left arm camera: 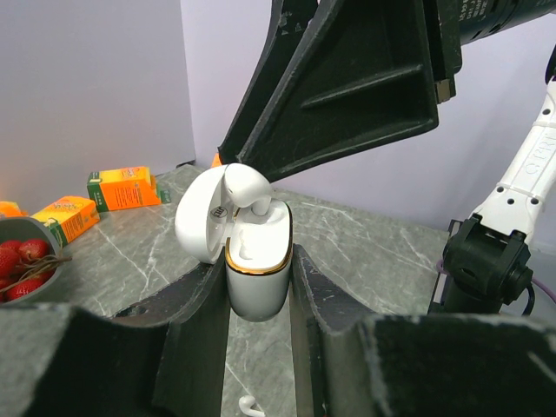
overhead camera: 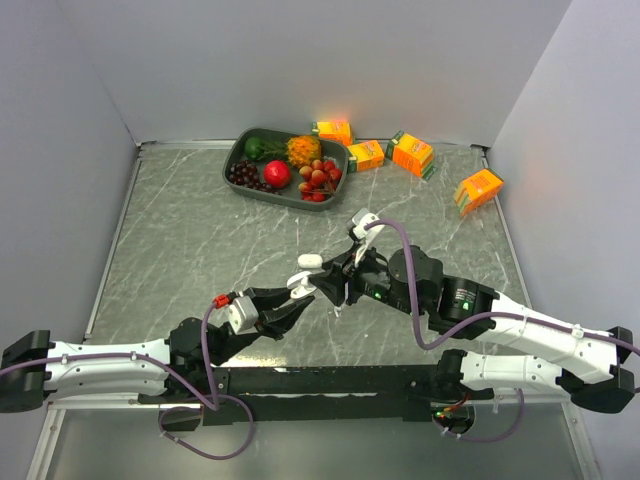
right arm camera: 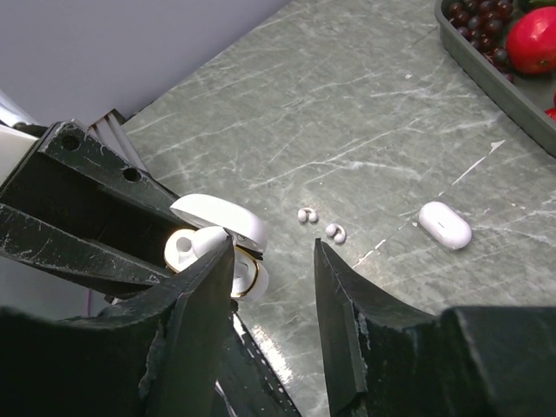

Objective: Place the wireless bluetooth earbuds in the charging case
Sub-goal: Adjust the earbud with the charging case.

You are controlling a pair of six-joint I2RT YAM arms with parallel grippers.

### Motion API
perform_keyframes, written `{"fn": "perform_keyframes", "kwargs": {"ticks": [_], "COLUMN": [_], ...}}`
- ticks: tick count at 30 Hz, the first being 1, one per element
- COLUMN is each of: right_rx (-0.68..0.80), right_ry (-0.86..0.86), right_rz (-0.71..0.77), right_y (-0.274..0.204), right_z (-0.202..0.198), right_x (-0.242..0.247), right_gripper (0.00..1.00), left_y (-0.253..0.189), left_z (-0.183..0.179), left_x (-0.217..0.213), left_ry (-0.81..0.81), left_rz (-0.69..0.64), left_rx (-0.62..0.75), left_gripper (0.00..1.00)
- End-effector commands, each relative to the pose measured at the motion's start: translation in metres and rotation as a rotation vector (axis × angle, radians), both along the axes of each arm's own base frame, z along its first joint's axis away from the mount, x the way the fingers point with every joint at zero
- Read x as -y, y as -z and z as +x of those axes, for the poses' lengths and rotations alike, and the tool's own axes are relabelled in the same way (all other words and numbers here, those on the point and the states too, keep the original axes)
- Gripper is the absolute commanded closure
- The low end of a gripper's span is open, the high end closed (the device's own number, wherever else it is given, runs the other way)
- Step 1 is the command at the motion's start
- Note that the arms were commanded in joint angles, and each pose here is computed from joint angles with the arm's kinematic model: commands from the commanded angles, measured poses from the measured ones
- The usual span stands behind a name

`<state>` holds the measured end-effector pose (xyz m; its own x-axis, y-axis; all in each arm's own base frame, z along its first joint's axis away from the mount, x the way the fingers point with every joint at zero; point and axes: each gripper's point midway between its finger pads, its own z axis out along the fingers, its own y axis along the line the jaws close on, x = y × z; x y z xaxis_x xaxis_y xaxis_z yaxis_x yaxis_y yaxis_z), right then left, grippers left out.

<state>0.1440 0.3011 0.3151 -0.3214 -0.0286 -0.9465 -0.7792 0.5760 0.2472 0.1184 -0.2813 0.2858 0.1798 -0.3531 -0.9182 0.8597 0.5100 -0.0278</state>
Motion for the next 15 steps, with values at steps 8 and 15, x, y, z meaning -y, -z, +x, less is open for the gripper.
{"fn": "perform_keyframes", "kwargs": {"ticks": [8,15], "right_rx": [0.042,0.050], "right_ry": [0.023,0.029], "right_rz": [0.070,0.088], "right_y": [-0.0338,-0.0377], "right_z": [-0.0008,-0.0014], "right_x": [0.0103,0.0143], "right_gripper": [0.46,0.45], "left_y": [-0.0245,-0.0233], "left_z": [-0.0029,-0.0024], "left_x": [-0.0031,-0.0034], "left_ry": [0.016,0.014], "left_rz": [-0.084,-0.079], "left_rx": [-0.005,-0.012], "left_gripper": [0.99,0.99]}}
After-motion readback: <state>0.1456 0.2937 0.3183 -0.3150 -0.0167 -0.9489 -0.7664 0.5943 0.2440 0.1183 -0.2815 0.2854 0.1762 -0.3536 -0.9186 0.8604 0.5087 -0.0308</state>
